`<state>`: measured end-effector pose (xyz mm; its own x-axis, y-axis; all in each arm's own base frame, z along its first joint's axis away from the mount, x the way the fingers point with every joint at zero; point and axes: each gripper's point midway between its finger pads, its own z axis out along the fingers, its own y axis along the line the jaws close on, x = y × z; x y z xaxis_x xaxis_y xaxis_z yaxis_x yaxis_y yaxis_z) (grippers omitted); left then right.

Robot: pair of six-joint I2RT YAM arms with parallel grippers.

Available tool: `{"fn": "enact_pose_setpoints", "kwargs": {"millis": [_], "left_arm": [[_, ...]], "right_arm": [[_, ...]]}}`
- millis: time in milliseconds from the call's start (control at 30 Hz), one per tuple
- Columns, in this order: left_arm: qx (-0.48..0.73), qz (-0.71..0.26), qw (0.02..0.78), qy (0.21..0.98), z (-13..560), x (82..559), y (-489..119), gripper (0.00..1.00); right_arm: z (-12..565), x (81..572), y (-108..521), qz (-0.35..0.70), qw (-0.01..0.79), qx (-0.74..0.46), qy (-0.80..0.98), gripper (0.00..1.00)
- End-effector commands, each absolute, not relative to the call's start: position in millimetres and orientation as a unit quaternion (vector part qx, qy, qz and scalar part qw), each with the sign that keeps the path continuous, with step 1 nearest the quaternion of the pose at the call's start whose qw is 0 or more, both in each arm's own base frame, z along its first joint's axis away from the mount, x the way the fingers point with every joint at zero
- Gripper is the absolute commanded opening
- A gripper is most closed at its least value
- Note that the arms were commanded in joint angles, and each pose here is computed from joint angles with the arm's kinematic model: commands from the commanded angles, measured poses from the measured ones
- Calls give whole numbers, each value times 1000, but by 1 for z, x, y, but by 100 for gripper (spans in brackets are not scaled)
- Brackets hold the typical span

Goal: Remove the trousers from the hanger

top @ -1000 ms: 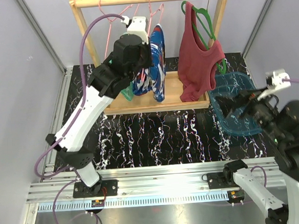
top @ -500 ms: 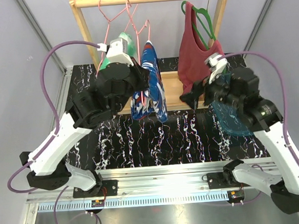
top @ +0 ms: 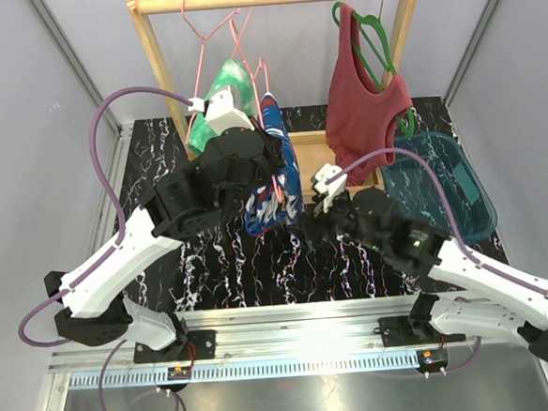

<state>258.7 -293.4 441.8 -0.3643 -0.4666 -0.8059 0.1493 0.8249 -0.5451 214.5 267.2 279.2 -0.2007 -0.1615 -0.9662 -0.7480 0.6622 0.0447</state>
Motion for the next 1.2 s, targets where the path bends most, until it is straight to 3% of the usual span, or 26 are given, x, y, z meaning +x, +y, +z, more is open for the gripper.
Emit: {"fn": "enact_pose_setpoints", "kwargs": {"millis": [0, 333, 533, 800, 1000, 1167], "left_arm": [[-194, -359, 594, 693, 514, 264, -281, 0], [-202, -387, 590, 679, 530, 257, -280, 0], [-208, -410, 584, 669, 537, 251, -280, 0], [-214, -419, 582, 663, 540, 251, -281, 0], [-212, -418, 580, 666, 538, 249, -278, 0], [-212, -411, 585, 666, 538, 248, -271, 0]], "right_arm": [[304, 239, 273, 233, 639, -254, 687, 99], [272, 265, 260, 163, 691, -203, 675, 99], [268, 257, 267, 209, 716, -198, 636, 99], [292, 255, 290, 238, 725, -193, 617, 100], [315, 274, 278, 179, 749, -144, 621, 99], [334, 271, 281, 198, 753, -143, 611, 99]]}}
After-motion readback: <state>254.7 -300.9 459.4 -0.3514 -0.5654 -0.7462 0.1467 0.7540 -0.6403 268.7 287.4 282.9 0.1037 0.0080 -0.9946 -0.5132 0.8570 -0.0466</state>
